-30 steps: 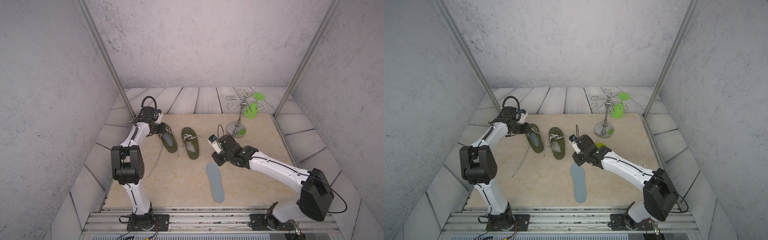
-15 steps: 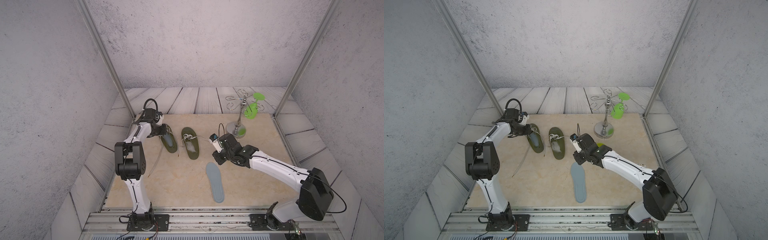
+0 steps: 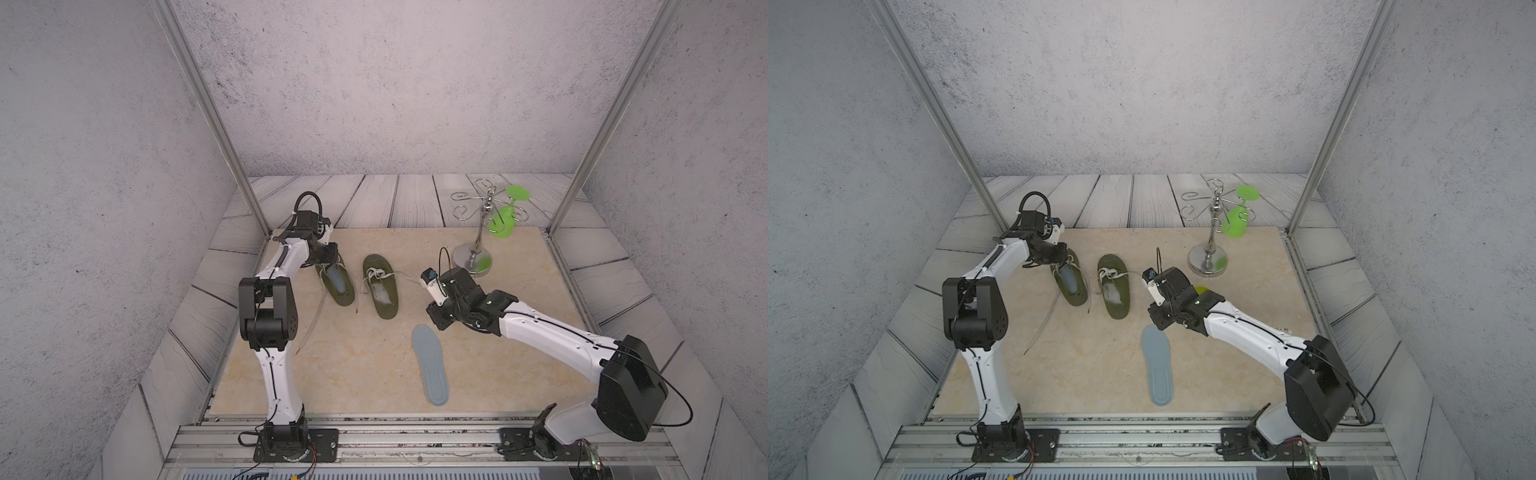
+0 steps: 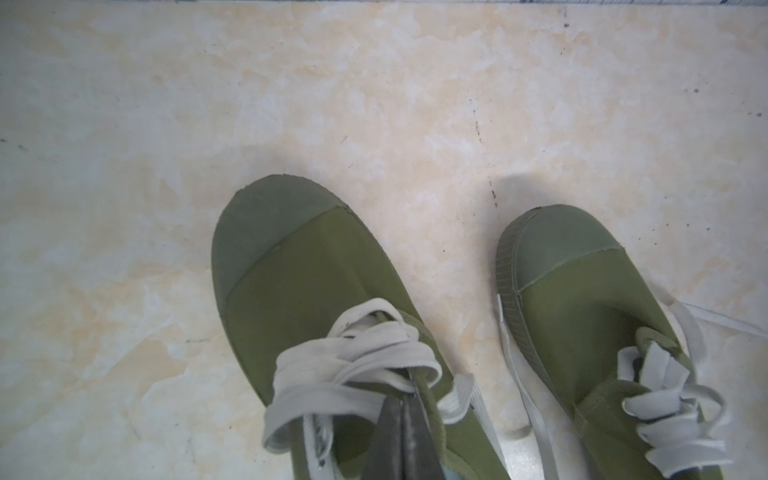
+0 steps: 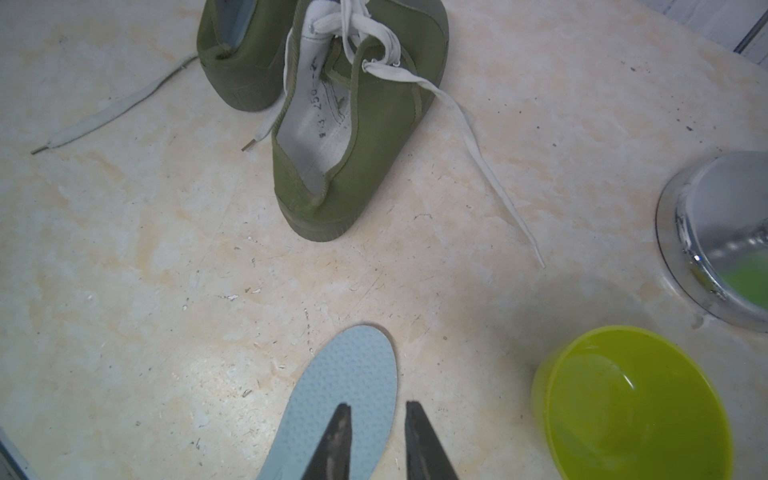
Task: Insert the insole into the shoe
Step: Adjust the shoe at the center of the board.
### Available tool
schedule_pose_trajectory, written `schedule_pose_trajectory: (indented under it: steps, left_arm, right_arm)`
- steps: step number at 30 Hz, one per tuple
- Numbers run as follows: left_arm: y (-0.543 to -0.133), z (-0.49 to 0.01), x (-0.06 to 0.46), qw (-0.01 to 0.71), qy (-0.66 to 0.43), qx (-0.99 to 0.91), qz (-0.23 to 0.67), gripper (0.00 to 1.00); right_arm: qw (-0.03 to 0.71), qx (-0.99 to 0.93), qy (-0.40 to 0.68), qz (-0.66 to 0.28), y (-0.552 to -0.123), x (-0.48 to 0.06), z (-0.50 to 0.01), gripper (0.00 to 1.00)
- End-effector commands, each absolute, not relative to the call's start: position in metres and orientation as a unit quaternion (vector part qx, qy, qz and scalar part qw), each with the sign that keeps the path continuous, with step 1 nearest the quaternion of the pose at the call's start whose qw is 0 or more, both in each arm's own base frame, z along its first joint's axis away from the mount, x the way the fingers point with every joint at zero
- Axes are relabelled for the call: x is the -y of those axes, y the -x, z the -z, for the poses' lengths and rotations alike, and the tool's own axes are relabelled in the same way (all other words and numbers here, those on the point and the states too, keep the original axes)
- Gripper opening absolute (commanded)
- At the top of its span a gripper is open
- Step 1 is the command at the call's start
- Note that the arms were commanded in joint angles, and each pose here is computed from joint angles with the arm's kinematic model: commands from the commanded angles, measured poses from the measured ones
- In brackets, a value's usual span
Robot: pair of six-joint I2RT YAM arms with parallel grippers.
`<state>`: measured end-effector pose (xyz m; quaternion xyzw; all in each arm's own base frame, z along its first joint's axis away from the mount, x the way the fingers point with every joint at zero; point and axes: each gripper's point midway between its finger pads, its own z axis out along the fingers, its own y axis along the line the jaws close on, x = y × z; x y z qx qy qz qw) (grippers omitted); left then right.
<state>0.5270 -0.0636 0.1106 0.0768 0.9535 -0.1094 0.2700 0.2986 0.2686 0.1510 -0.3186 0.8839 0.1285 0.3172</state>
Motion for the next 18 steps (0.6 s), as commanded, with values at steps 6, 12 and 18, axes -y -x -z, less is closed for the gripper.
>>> schedule_pose_trajectory:
  steps: [6, 12, 18]
  left_arm:
    - [-0.509, -0.087, 0.062, 0.226, -0.082, -0.968, 0.076, 0.02]
    - [-0.511, -0.112, 0.058, 0.261, -0.082, -0.960, 0.060, 0.06]
    - [-0.511, -0.135, 0.048, 0.298, -0.076, -0.951, 0.034, 0.10]
  right_arm:
    - [0.310, -0.886, 0.318, -0.131, -0.296, -0.264, -0.144, 0.26]
    - [0.311, -0.886, 0.316, -0.133, -0.295, -0.264, -0.146, 0.26]
    - [0.311, -0.887, 0.312, -0.138, -0.294, -0.264, -0.145, 0.26]
